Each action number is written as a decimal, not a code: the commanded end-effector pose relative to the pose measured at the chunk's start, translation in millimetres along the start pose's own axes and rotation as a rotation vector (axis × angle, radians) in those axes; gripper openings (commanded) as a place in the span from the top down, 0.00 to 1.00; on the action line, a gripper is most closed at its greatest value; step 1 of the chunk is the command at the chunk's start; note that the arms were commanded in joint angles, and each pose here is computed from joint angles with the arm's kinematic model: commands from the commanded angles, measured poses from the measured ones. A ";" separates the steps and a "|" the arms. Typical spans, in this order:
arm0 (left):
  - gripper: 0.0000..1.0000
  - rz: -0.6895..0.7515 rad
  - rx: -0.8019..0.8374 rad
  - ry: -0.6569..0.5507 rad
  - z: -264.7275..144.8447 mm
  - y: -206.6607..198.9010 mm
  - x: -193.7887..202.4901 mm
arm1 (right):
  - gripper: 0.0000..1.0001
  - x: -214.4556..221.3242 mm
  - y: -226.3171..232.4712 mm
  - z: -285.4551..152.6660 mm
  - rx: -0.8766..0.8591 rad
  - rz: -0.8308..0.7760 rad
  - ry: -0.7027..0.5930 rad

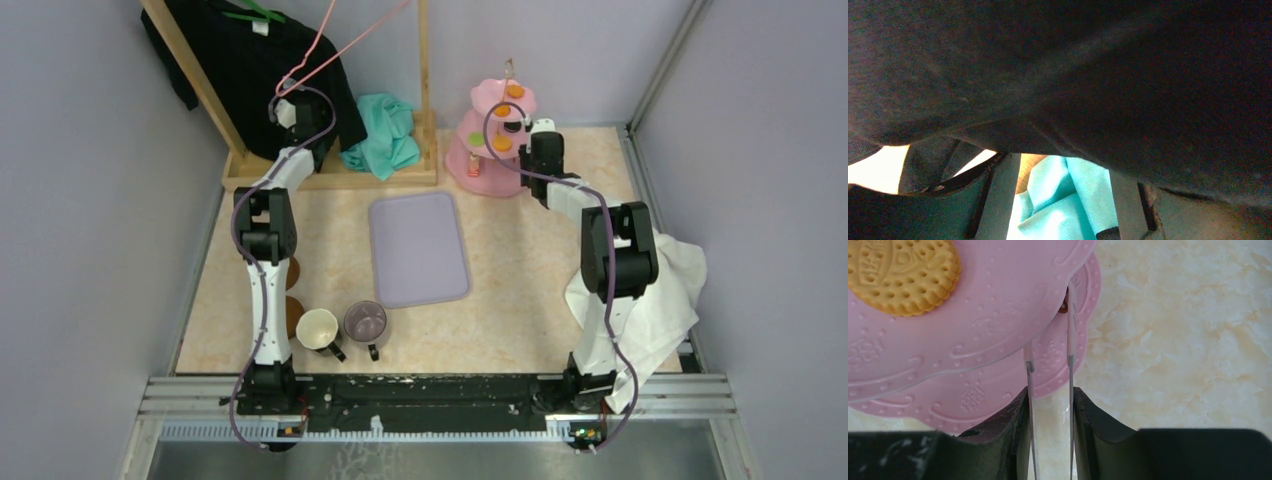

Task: Serve the afternoon tea
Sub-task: Adjust the desert at the desert table.

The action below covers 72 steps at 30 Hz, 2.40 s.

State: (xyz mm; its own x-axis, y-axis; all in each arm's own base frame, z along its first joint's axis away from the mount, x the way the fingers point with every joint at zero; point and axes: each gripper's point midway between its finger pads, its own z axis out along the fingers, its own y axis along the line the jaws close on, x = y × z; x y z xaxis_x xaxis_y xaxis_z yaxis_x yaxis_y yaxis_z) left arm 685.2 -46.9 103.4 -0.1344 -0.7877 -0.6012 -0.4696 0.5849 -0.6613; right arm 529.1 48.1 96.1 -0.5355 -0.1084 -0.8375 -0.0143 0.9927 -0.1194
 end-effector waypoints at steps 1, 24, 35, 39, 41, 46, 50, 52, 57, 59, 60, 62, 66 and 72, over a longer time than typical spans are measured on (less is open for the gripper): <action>0.30 0.004 0.011 -0.023 2.8 -6.3 -8.1 | 0.73 -29.2 -1.7 0.0 -0.010 0.005 -0.070; 0.30 -0.017 0.011 0.004 -7.5 -3.0 -1.3 | 0.76 -27.6 35.6 -45.9 -0.078 -0.017 -0.074; 0.30 -0.018 0.011 0.007 -12.3 -3.2 -0.1 | 0.76 -24.7 43.3 -56.6 -0.091 -0.017 -0.064; 0.30 -0.016 0.009 0.010 -13.4 -2.3 1.3 | 0.74 -20.9 44.4 -55.0 -0.094 -0.018 -0.050; 0.30 -0.018 0.008 0.009 -13.8 -2.0 1.2 | 0.71 -19.3 44.7 -54.1 -0.095 -0.018 -0.045; 0.30 -0.016 0.015 0.006 -15.5 -5.4 -0.2 | 0.68 -18.6 44.1 -54.3 -0.090 -0.013 -0.042; 0.30 -0.015 0.014 0.005 -15.9 -5.4 -0.9 | 0.66 -18.2 44.1 -55.3 -0.092 -0.010 -0.039; 0.30 -0.014 0.015 0.007 -16.3 -5.5 -0.6 | 0.66 -17.8 44.1 -56.2 -0.092 -0.007 -0.040; 0.30 -0.011 0.016 0.007 -17.4 -5.8 -1.2 | 0.65 -16.7 42.3 -59.1 -0.086 0.001 -0.039; 0.30 -0.011 0.019 0.006 -18.5 -7.5 -2.0 | 0.65 -16.9 42.3 -60.5 -0.087 0.002 -0.040; 0.30 -0.009 0.019 0.005 -18.8 -7.5 -2.8 | 0.65 -17.2 42.7 -61.3 -0.088 0.003 -0.042; 0.30 -0.008 0.021 0.006 -19.3 -8.4 -2.8 | 0.65 -18.6 41.8 -63.8 -0.086 0.005 -0.046; 0.30 -0.006 0.026 0.006 -20.5 -10.0 -4.3 | 0.65 -21.5 41.4 -69.2 -0.081 0.005 -0.057; 0.30 -0.007 0.029 0.009 -23.9 -9.7 -4.4 | 0.65 -24.7 43.2 -77.2 -0.080 0.002 -0.067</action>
State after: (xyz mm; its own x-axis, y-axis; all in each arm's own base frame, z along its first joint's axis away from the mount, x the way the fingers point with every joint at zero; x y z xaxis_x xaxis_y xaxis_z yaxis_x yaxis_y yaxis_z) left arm 669.9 -47.8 88.0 -0.1616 -0.7931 -0.5873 -0.4972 0.5795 -0.6457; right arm 473.4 91.3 112.4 -0.5683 -0.1353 -0.8116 -0.0984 0.9905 -0.0962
